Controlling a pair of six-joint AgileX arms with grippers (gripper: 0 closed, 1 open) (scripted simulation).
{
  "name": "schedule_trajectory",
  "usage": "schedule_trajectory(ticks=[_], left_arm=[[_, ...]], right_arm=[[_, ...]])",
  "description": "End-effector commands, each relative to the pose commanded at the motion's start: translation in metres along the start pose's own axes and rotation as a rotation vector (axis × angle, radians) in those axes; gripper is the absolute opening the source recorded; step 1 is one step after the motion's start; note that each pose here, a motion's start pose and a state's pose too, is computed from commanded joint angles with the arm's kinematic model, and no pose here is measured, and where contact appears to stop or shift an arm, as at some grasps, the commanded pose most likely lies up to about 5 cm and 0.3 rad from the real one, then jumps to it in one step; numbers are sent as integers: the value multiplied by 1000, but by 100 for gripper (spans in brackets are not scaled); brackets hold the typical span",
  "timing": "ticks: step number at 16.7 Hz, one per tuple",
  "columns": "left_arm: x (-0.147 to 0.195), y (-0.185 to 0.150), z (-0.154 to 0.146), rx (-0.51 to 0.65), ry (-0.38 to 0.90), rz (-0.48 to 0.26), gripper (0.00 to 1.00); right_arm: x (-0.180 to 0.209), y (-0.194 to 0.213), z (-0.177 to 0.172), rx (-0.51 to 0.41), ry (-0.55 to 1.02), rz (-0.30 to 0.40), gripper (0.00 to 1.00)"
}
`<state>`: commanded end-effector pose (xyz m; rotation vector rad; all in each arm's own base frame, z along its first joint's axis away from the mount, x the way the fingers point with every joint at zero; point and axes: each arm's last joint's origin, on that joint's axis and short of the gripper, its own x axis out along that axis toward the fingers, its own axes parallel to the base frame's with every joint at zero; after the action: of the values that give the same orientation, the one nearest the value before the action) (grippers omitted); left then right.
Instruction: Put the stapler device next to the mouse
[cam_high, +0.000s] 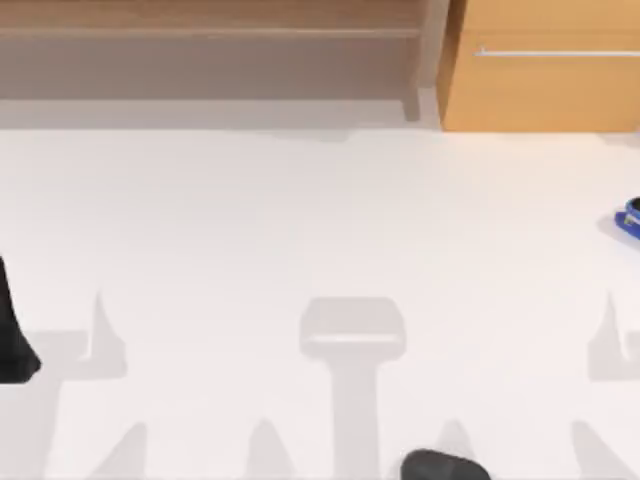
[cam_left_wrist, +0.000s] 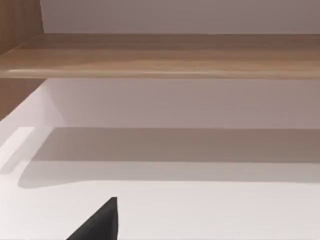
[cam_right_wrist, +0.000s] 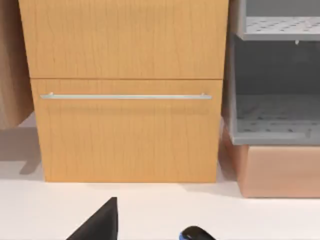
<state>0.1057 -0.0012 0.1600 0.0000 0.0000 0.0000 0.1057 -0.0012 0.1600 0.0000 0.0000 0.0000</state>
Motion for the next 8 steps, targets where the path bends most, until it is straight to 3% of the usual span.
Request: schedule_trajectory(ticks=[4, 8], left_arm=[[0, 0, 0, 0, 0, 0, 100], [0, 0, 0, 0, 0, 0, 100]], right_arm=[[0, 0, 2, -10, 28, -1, 100], [6, -1, 23, -82, 191, 2, 100]])
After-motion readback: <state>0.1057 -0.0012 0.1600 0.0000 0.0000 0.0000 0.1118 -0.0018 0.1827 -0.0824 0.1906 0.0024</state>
